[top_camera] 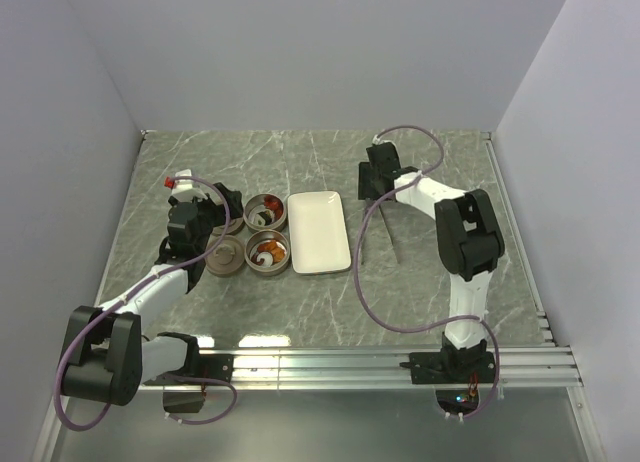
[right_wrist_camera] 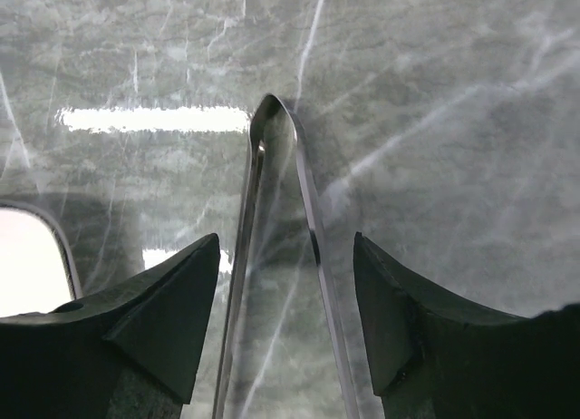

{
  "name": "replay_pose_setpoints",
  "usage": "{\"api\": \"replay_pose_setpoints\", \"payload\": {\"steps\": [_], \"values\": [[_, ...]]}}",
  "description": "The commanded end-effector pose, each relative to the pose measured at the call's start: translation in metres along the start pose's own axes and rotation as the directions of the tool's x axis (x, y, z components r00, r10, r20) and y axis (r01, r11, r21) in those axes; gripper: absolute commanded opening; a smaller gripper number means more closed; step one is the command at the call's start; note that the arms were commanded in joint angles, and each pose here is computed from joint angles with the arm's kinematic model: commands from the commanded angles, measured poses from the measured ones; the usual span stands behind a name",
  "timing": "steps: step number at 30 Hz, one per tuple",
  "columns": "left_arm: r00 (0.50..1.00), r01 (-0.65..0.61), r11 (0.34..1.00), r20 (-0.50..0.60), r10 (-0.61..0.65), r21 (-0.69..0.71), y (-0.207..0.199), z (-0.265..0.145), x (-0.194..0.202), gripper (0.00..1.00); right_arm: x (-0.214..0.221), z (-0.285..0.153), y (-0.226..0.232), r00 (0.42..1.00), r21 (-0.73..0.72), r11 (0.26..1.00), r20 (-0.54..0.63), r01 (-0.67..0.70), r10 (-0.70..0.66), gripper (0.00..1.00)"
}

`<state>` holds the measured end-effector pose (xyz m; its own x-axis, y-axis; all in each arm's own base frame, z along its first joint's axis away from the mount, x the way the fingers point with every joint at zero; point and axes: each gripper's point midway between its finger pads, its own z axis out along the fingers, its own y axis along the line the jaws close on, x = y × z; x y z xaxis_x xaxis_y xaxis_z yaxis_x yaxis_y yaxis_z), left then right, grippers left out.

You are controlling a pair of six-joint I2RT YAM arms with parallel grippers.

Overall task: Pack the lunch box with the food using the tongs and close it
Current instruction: Put down the clamp

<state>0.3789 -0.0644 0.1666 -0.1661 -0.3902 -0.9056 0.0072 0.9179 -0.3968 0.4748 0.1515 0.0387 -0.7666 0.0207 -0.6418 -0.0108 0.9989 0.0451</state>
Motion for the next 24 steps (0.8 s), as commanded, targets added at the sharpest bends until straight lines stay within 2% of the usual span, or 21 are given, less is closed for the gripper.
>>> {"api": "replay_pose_setpoints", "payload": {"steps": [1,6,10,15,18,24], "values": [[0.996,0.016,0.998,0.085,-0.021,0.06,-0.016,0.0,-0.029,1.0,-0.055,-0.045,0.001,0.98,-0.028,0.999,0.193,-0.046,0.05,0.68],[0.997,0.012,0.999,0.074,-0.016,0.052,-0.015,0.003,-0.027,0.99,-0.068,-0.078,0.002,0.948,-0.07,0.996,0.31,-0.05,0.069,0.69],[0.998,0.013,1.0,0.067,-0.014,0.024,-0.01,0.005,-0.025,1.0,-0.091,-0.122,0.017,0.888,-0.197,0.98,0.447,-0.02,0.108,0.69],[0.998,-0.016,1.0,0.068,0.015,0.02,-0.008,0.0,-0.025,0.99,-0.097,-0.15,0.027,0.849,-0.281,0.959,0.514,0.034,0.12,0.69],[0.996,-0.055,0.998,0.069,0.054,0.018,-0.009,-0.005,-0.027,0.98,-0.103,-0.162,0.033,0.831,-0.312,0.948,0.543,0.066,0.121,0.69],[0.969,-0.246,0.969,0.024,0.246,0.007,0.002,0.003,-0.014,0.97,-0.109,-0.191,0.046,0.794,-0.396,0.905,0.596,0.155,0.124,0.69]]}}
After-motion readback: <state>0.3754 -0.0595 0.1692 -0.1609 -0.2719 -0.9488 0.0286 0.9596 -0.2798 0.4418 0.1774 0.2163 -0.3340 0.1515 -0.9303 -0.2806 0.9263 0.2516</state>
